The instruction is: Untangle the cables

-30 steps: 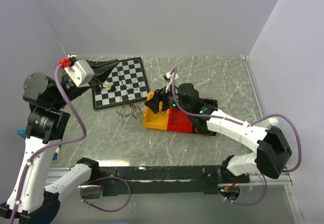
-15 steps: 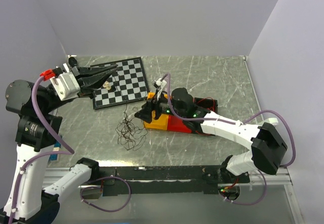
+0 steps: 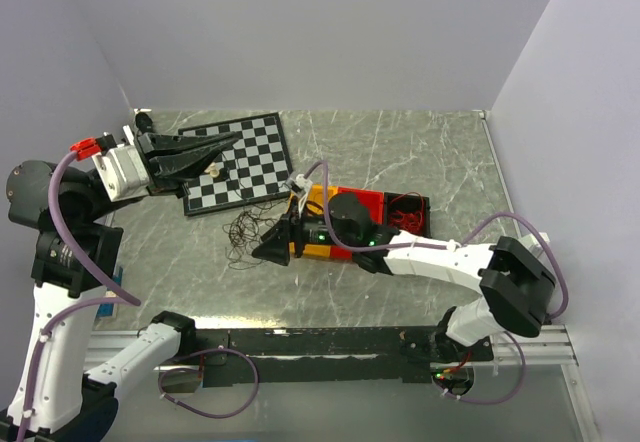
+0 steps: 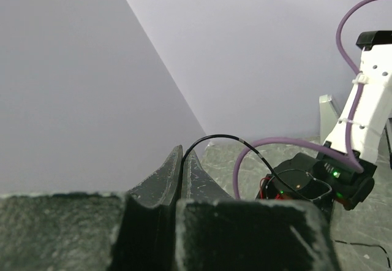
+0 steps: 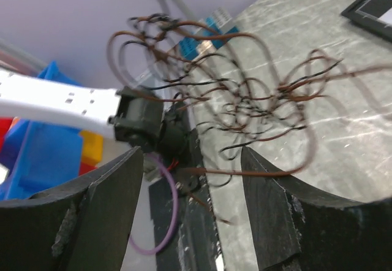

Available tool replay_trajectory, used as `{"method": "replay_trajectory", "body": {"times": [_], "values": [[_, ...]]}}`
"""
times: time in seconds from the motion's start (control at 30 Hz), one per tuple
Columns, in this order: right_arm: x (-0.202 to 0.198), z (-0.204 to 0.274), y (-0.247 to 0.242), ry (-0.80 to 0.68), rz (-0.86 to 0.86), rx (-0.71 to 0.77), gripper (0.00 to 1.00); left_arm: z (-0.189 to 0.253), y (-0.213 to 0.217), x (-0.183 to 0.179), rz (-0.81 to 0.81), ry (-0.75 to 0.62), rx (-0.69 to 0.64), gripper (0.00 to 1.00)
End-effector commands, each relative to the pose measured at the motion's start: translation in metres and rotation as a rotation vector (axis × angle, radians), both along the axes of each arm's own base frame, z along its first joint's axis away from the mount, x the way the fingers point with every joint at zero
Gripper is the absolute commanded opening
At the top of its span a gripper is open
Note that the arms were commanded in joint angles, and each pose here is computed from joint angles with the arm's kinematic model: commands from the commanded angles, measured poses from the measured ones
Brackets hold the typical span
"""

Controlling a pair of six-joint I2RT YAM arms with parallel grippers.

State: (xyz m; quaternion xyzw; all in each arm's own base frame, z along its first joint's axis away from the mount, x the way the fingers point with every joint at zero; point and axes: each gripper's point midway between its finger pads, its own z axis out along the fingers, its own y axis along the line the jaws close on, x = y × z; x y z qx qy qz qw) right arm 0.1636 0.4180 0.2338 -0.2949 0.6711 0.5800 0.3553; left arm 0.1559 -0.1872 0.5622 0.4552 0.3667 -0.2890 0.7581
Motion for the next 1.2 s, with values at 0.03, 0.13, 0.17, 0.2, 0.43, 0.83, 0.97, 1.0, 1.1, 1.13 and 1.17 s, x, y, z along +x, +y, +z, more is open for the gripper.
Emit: {"method": "replay_trajectory", "body": {"times": [0.03, 0.13, 0.17, 0.2, 0.43, 0.83, 0.97, 1.0, 1.1, 1.13, 1.17], "values": [[0.026, 0.039, 0.012, -0.070, -0.097, 0.082, 0.71, 0.014, 0.000, -0.012, -0.038, -0.029, -0.021, 0.01], [0.043, 0.038, 0.002, -0.094, -0.216, 0.042, 0.72, 0.014, 0.000, -0.014, -0.042, -0.027, -0.023, 0.01], [0.047, 0.036, -0.002, -0.102, -0.252, 0.031, 0.72, 0.014, 0.000, -0.014, -0.041, -0.028, -0.022, 0.01], [0.050, 0.035, -0.006, -0.109, -0.281, 0.023, 0.73, 0.013, 0.000, -0.015, -0.043, -0.024, -0.023, 0.01], [0.047, 0.044, 0.002, -0.104, -0.253, 0.044, 0.68, 0.017, 0.000, -0.017, -0.059, -0.016, -0.053, 0.01], [0.027, -0.020, 0.010, 0.001, -0.225, -0.108, 0.31, 0.044, 0.008, -0.023, -0.013, -0.107, -0.094, 0.01], [0.021, -0.057, -0.013, 0.051, -0.286, -0.182, 0.00, 0.056, 0.010, -0.029, -0.016, -0.132, -0.114, 0.01], [0.018, -0.065, -0.019, 0.059, -0.298, -0.195, 0.00, 0.058, 0.010, -0.031, -0.020, -0.139, -0.117, 0.01], [0.007, -0.083, -0.037, 0.083, -0.323, -0.233, 0.00, 0.066, 0.012, -0.035, -0.015, -0.158, -0.136, 0.01], [0.003, -0.089, -0.042, 0.089, -0.330, -0.251, 0.00, 0.068, 0.013, -0.035, -0.010, -0.163, -0.140, 0.01], [-0.001, -0.096, -0.050, 0.095, -0.346, -0.272, 0.00, 0.070, 0.014, -0.034, -0.001, -0.170, -0.144, 0.01]]}}
